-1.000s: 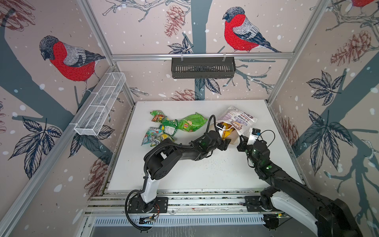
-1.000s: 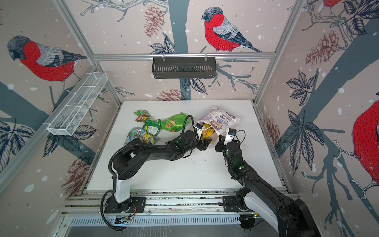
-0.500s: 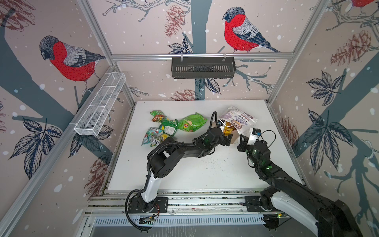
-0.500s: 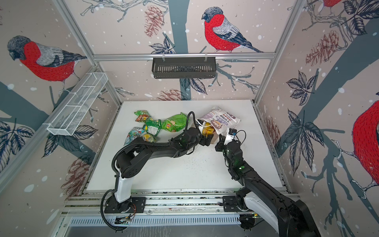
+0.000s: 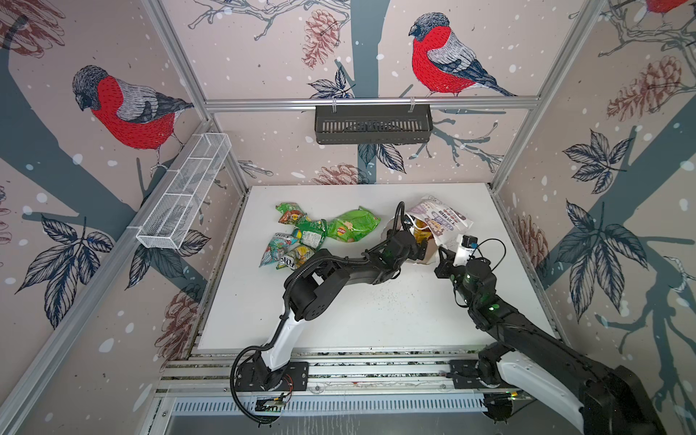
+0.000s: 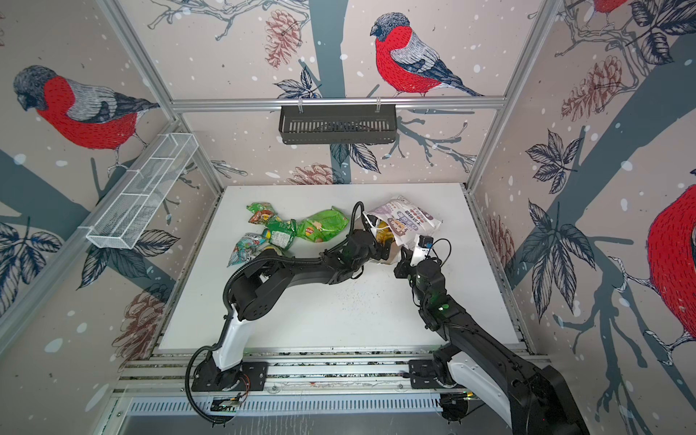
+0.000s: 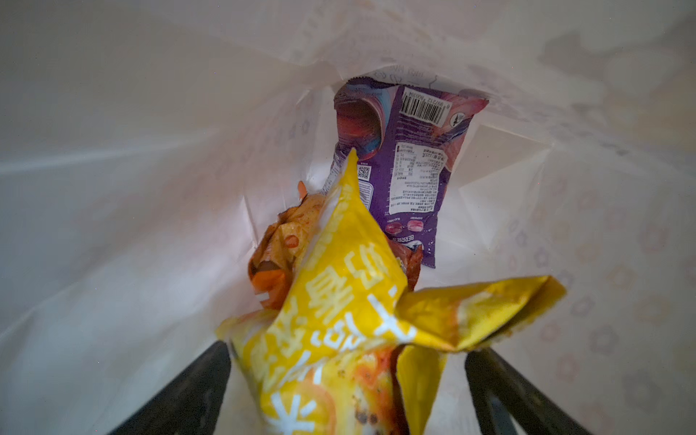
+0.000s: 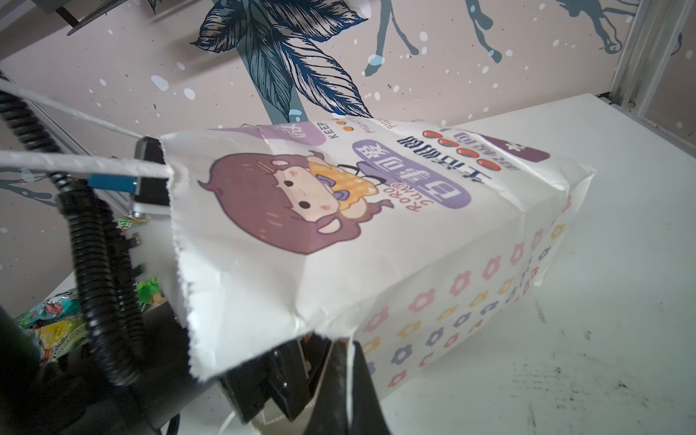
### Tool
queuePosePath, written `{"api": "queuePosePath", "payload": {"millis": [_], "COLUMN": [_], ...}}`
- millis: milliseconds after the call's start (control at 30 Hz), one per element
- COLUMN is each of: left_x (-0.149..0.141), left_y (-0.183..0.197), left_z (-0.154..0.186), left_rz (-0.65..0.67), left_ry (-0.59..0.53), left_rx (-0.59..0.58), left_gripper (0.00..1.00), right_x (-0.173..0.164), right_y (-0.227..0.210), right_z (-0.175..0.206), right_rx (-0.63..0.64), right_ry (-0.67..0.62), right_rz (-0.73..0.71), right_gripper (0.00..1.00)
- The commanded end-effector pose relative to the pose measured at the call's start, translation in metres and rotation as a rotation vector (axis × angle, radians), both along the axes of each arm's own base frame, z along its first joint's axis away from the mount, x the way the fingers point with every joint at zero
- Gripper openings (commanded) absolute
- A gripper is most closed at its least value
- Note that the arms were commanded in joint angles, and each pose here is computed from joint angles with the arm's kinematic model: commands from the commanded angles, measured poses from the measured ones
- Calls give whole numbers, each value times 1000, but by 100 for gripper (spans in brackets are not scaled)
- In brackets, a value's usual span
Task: Take the snacks out of the paper bag
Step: Pick up the snack from the paper bag.
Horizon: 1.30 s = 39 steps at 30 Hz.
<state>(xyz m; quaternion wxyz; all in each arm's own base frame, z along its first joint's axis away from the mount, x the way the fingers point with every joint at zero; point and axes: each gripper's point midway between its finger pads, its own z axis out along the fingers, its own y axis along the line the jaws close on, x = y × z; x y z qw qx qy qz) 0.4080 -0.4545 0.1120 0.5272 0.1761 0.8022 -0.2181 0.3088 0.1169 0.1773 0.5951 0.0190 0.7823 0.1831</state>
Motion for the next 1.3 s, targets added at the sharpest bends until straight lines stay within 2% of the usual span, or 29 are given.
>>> {"api": "queuePosePath", "payload": {"millis": [0,167,367,500,667,767,833,900,1033,1167,1200,1267], "left_x": [2,3,15,16,15,16,17,17,20,22,23,25], "left_y": [-5,-7,-12,-9,-5,-2,-1,-1,4,7,8,10], "left_z": [-1,-6,-36,-43,-37,-33,-32,-31,-30,-30,-29,-27], "left_rz": [2,27,56,66,61,73,70,75,92,102,104,117], "left_ry": [-1,-26,37,58,46,31,26,22,18,15,12,6], "left_rx": [4,52,174,153,119,124,130,130,136,139,142,150], "left_gripper": [97,97,97,96,84,69,55,46,19,9,2,0], "right_x": [1,1,0,0,0,0,0,-1,-1,-1,-1,-1], "right_y": [5,6,7,7,6,6,5,5,5,4,5,5], "right_z": [9,9,9,10,10,10,10,10,10,10,10,10], "right_rx": [8,8,12,12,14,14,13,13,14,14,15,14], "right_ry": [-38,-36,-34,-40,-40,-39,-39,-38,-40,-39,-39,-39], "right_rz": [24,30,34,32,29,28,27,24,24,23,23,24], "right_gripper": [0,0,0,0,0,0,0,0,0,0,0,0]}}
